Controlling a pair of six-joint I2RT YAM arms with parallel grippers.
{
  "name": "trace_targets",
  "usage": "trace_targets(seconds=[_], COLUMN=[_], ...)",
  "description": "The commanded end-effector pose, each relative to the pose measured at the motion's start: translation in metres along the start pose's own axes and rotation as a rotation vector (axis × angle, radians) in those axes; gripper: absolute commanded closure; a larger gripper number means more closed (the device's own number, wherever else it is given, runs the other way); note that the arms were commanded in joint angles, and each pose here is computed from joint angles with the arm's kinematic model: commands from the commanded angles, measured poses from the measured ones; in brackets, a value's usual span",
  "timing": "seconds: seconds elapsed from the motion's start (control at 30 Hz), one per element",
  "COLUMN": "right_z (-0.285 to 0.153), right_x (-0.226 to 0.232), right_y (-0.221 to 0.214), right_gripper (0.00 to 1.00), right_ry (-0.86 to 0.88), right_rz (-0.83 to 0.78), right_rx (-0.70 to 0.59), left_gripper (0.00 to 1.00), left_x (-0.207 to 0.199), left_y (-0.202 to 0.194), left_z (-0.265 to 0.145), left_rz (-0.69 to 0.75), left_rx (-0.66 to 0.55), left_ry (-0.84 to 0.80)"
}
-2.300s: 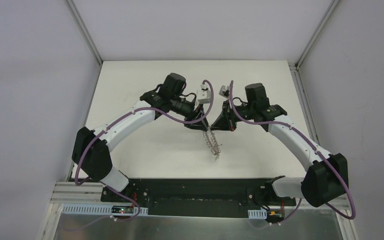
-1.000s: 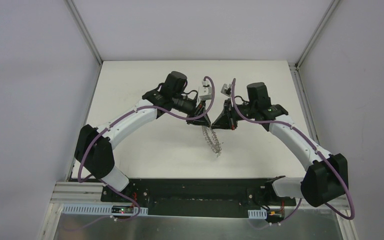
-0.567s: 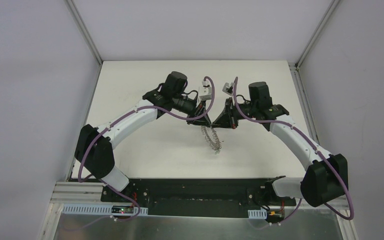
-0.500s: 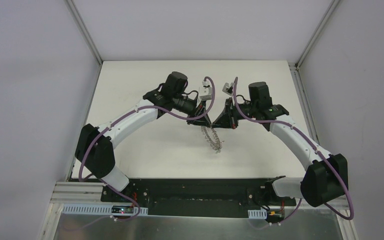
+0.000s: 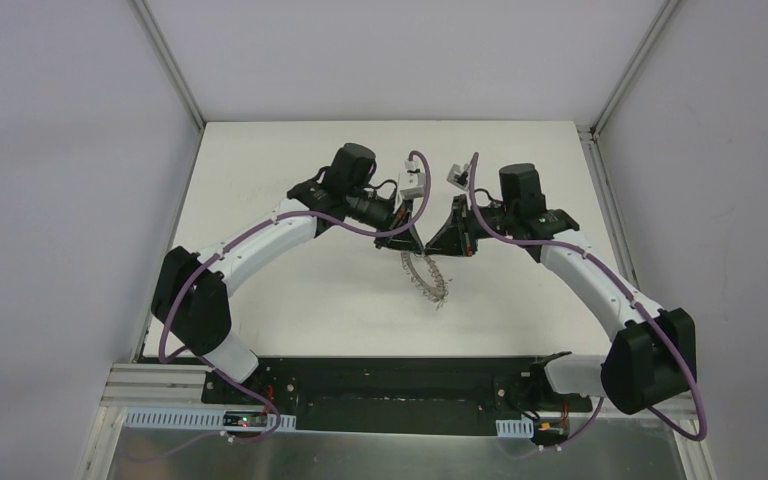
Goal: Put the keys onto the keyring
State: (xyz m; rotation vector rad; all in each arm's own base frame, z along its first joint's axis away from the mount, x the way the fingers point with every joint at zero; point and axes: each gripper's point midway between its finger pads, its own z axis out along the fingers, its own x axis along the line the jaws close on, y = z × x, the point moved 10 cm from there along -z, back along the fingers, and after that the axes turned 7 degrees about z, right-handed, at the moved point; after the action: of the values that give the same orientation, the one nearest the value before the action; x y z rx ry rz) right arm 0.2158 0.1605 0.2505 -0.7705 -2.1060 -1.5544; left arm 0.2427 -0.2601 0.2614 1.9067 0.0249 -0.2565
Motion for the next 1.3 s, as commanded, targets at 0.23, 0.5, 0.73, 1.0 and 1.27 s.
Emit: trace_targets(seconds=[0.23, 0.5, 0.73, 1.0, 1.27], right_z=[-0.025, -0.03, -0.029, -0.032, -0.044], right_x=[0.016, 0.005, -0.004, -0.001, 0.017], right_y=[0.019, 0.017, 0.011, 0.014, 0.028], right_gripper=[0.69, 0.61, 0.59, 0.58, 0.5], right_ry=[0.019, -0.03, -0.061, -0.076, -0.137], right_rz=[-0.124, -0.118, -0.128, -0.147, -0.252], right_rx=[-0.172, -0.202, -0.185, -0.185, -0.191], left_gripper=[1.0, 1.0, 1.0, 1.0, 1.0], left_x=[0.005, 0.003, 0.005, 0.002, -0.001], left_y=[0.02, 0.028, 0.032, 0.029, 0.024], left_z=[-0.005, -0.01, -0.015, -0.017, -0.019], left_rz=[-0.146, -0.186, -0.188, -0.163, -0.141], left_rx=[-0.273, -0.368, -0.394, -0.361, -0.316], left_ry=[0.076, 0.09, 0.107, 0.099, 0.09])
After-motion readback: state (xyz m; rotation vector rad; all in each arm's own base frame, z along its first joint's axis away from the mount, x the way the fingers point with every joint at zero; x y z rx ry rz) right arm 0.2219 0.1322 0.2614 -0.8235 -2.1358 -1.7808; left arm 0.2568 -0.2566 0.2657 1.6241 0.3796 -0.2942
